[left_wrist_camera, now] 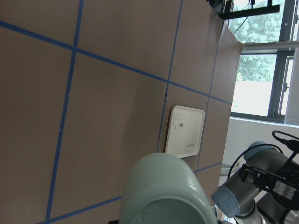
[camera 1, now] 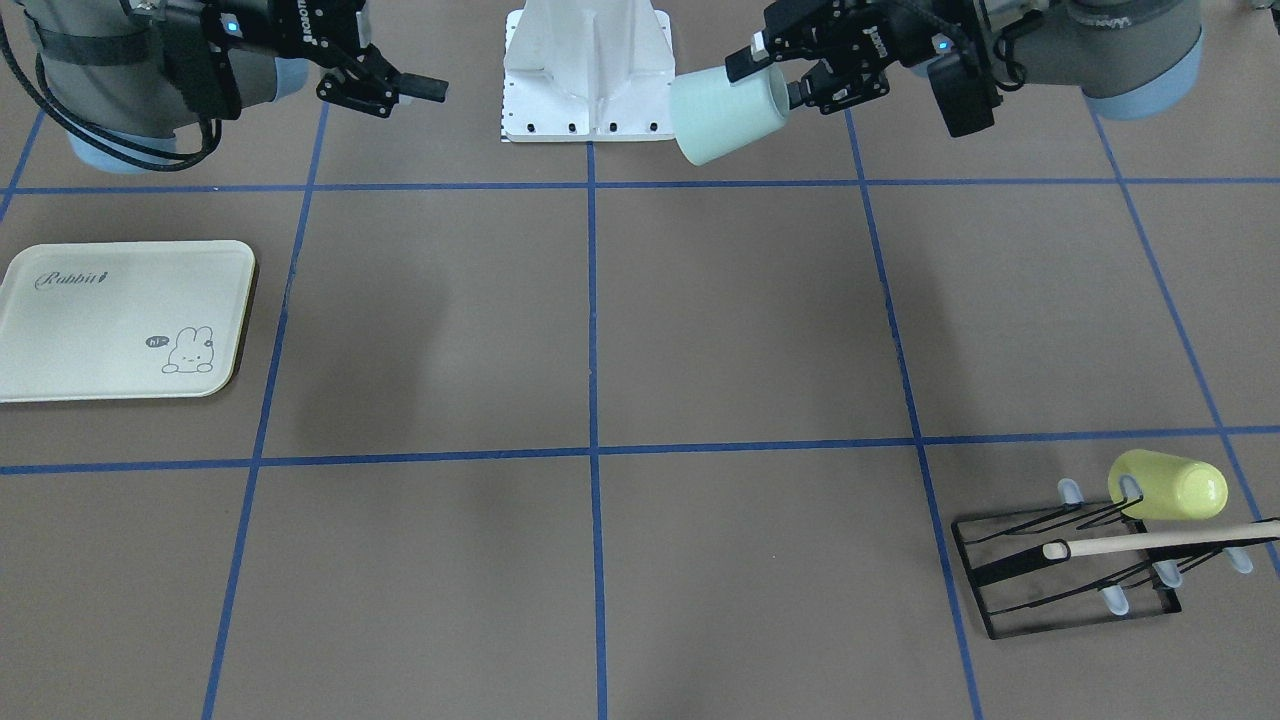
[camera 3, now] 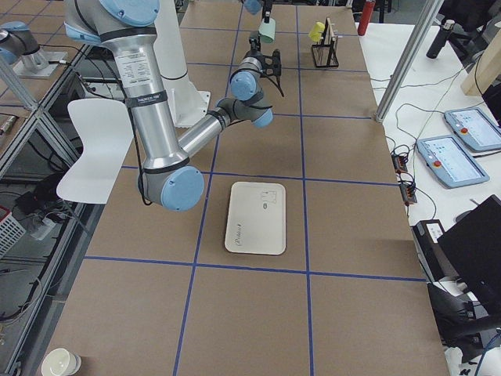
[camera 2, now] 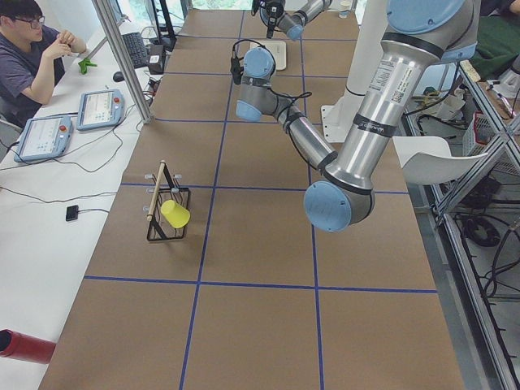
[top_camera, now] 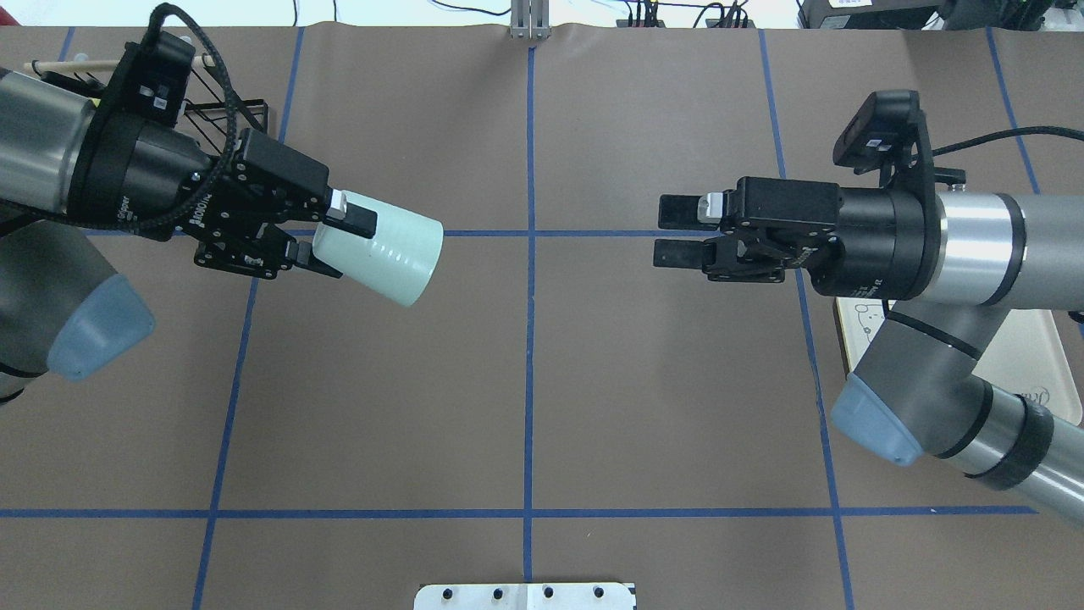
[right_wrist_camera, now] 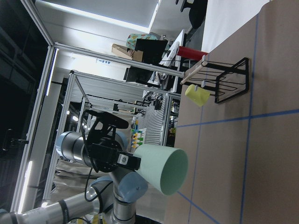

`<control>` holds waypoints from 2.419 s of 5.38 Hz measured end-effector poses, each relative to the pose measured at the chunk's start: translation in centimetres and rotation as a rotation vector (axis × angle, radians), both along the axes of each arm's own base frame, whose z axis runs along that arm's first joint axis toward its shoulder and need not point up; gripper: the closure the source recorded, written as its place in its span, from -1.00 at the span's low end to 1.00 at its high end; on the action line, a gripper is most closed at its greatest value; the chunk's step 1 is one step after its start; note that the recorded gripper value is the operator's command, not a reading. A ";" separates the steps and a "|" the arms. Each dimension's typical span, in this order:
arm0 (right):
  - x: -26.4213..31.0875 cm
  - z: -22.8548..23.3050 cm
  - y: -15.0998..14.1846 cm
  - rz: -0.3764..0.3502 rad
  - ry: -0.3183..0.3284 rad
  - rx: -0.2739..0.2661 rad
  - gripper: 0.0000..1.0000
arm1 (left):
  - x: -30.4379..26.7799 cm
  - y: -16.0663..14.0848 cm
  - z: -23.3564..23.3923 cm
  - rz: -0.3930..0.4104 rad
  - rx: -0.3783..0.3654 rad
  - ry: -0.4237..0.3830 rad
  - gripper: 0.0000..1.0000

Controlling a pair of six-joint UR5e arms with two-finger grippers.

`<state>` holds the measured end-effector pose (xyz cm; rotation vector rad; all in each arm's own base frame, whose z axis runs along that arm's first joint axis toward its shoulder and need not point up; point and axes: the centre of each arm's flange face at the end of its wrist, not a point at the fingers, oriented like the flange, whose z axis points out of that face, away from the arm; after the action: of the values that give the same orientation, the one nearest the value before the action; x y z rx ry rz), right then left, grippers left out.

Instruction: Left arm grabs green cup and hands to right arm on tray

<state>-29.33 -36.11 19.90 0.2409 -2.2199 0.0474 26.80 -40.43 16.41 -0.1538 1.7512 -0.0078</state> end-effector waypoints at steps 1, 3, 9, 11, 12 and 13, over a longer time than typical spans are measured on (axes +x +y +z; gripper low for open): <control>-1.1 -1.1 1.3 -0.027 -0.067 0.016 -1.00 | 0.4 1.2 -1.9 0.057 0.017 0.037 0.97; -2.2 -1.6 3.2 -0.046 -0.172 0.028 -1.00 | -0.4 2.2 -4.3 0.046 -0.042 0.173 0.98; -2.7 -3.0 3.9 -0.020 -0.288 -0.001 -0.99 | 1.1 3.9 -4.6 0.050 -0.172 0.376 0.98; -3.3 -5.0 3.4 -0.010 -0.282 -0.019 -0.98 | 1.3 4.0 -4.6 0.055 -0.173 0.373 0.98; -3.5 -5.8 3.2 -0.003 -0.277 -0.029 -0.97 | 1.4 4.0 -4.6 0.056 -0.174 0.372 0.98; -3.7 -6.5 3.0 0.001 -0.275 -0.035 -0.97 | 1.5 4.0 -4.5 0.057 -0.177 0.370 0.98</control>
<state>-33.01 -33.10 13.43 0.2272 -2.4899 0.1270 28.35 -36.47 11.91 -0.3523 2.1145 -0.0984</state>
